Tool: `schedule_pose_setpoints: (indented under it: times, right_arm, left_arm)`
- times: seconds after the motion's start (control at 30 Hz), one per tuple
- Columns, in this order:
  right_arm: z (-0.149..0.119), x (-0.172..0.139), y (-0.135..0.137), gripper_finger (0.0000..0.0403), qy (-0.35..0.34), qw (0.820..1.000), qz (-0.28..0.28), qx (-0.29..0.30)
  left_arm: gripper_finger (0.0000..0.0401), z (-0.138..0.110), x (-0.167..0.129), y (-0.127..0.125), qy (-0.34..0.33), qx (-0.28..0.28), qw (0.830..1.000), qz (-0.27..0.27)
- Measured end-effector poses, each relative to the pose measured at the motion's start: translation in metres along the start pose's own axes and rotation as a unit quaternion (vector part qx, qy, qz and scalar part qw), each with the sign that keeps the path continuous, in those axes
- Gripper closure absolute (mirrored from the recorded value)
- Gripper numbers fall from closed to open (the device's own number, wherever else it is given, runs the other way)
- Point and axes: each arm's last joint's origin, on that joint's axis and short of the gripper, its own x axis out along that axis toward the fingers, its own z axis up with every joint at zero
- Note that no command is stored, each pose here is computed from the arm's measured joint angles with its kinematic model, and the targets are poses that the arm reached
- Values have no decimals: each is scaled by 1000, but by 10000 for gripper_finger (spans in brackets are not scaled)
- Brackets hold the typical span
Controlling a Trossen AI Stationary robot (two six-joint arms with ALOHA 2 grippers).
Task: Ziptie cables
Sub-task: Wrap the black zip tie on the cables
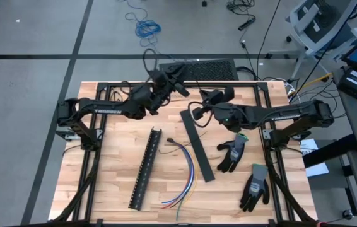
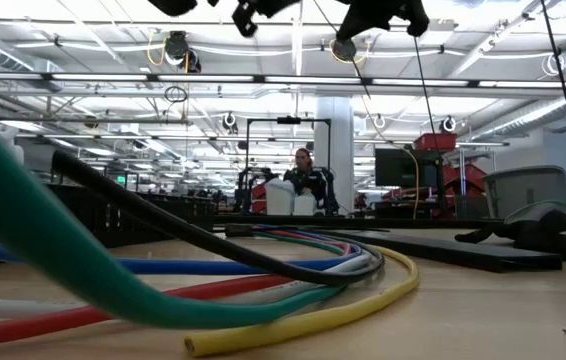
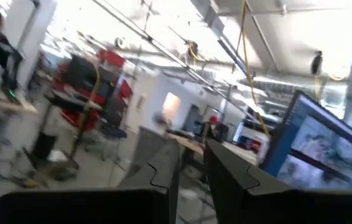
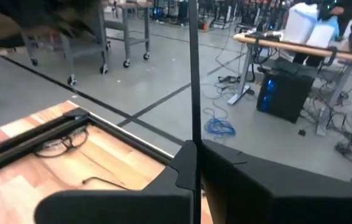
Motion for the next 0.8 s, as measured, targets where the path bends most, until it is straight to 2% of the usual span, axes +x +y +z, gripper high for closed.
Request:
schedule_pose_setpoints:
  times: [0.2, 0.27, 0.37, 0.43, 0.53, 0.67, 0.8]
  right_arm:
    - [12, -20, -27, 403, 16, 999, 0, 34]
    - [20, -25, -36, 403, 27, 997, 47, 49]
    - [32, -28, -44, 403, 46, 981, 175, 67]
    - [37, -27, -45, 403, 44, 959, 273, 67]
    - [40, -22, -42, 403, 19, 911, 405, 78]
    - [44, -17, -44, 403, -23, 859, 499, 109]
    - [47, -15, -49, 403, -78, 792, 588, 142]
  left_arm:
    - [326, 57, -11, 5, -48, 112, 992, 39]
    - [326, 76, -18, 7, -45, 132, 990, 29]
    - [326, 92, -25, 10, -14, 130, 990, -44]
    - [326, 97, -29, 13, 25, 99, 988, -119]
    - [326, 96, -33, 20, 100, 60, 970, -216]
    - [326, 92, -40, 30, 201, 40, 933, -296]
    - [326, 98, -50, 34, 252, 10, 891, -377]
